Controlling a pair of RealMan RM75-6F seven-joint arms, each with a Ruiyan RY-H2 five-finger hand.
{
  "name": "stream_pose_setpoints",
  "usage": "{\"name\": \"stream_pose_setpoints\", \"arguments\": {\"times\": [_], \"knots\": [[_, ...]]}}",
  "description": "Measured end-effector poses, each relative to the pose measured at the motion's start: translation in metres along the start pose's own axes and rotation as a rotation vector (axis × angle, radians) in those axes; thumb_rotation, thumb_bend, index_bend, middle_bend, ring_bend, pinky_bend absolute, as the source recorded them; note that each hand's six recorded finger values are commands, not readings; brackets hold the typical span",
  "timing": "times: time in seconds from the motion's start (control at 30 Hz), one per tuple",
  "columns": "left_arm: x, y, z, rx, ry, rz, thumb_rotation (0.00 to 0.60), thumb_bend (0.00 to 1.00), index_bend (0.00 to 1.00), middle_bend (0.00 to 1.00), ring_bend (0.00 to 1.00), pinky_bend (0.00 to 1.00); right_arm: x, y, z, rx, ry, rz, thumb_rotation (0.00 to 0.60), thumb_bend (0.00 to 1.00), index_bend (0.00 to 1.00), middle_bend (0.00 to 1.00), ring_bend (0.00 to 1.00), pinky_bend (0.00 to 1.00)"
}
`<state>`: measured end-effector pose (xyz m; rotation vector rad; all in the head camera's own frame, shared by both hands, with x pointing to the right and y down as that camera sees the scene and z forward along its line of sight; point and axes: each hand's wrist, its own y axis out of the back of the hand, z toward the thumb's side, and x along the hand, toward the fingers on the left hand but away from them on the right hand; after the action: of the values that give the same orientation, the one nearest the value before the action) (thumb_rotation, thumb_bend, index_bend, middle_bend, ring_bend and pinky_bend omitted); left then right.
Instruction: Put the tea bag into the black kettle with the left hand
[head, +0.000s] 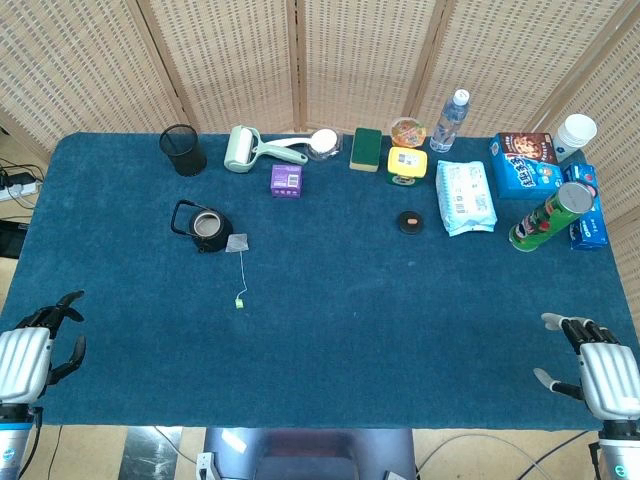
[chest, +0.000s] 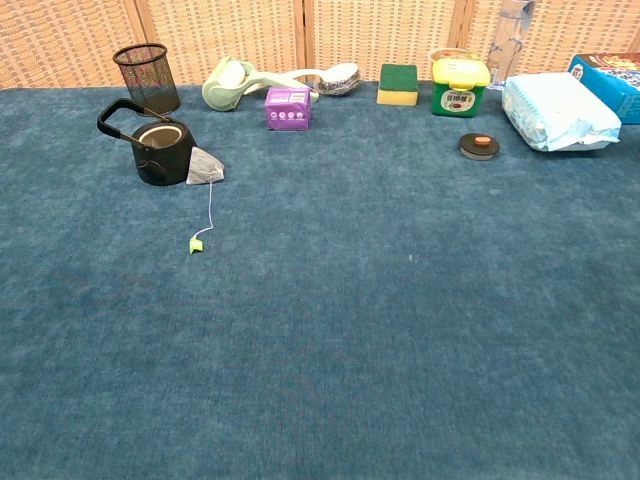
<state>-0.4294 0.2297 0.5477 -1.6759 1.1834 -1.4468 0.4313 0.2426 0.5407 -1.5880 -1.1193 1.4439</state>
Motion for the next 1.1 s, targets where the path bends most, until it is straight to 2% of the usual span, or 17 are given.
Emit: {"name": "stream_pose_setpoints", "arguments": {"times": [0.23, 0.63, 0.8, 0.93, 1.0, 1.1], "knots": [[0.003, -0.005, 0.0, 0.0, 0.0, -0.014, 0.6, 0.53, 0.17, 0.39, 0.29, 0.36, -0.003, -0.001, 0.0, 0.002, -0.002, 0.006, 0.6, 0.1, 0.26, 0.37, 0.29, 0.34], [0.005, 0.008, 0.003, 0.022, -0.018, 0.016, 0.6, 0.53, 0.16, 0.39, 0.29, 0.36, 0.003, 0.006, -0.001, -0.004, -0.007, -0.021, 0.6, 0.1, 0.26, 0.37, 0.29, 0.34], [0.009, 0.014, 0.002, 0.087, -0.028, 0.013, 0.6, 0.42, 0.17, 0.39, 0.29, 0.37, 0.005, 0.007, -0.001, -0.013, -0.005, -0.023, 0.6, 0.1, 0.26, 0.37, 0.3, 0.34], [0.017, 0.019, 0.003, 0.185, -0.048, -0.017, 0.6, 0.37, 0.16, 0.39, 0.3, 0.42, 0.007, 0.008, -0.003, -0.017, -0.008, -0.028, 0.6, 0.1, 0.26, 0.37, 0.3, 0.34], [0.025, 0.021, 0.007, 0.233, -0.076, -0.035, 0.6, 0.36, 0.18, 0.42, 0.36, 0.48, 0.009, 0.009, -0.004, -0.021, -0.011, -0.03, 0.6, 0.1, 0.26, 0.37, 0.3, 0.34], [0.038, 0.022, 0.017, 0.293, -0.121, -0.051, 0.6, 0.35, 0.22, 0.51, 0.47, 0.6, 0.01, 0.009, -0.006, -0.023, -0.015, -0.03, 0.6, 0.1, 0.26, 0.37, 0.3, 0.35]]}}
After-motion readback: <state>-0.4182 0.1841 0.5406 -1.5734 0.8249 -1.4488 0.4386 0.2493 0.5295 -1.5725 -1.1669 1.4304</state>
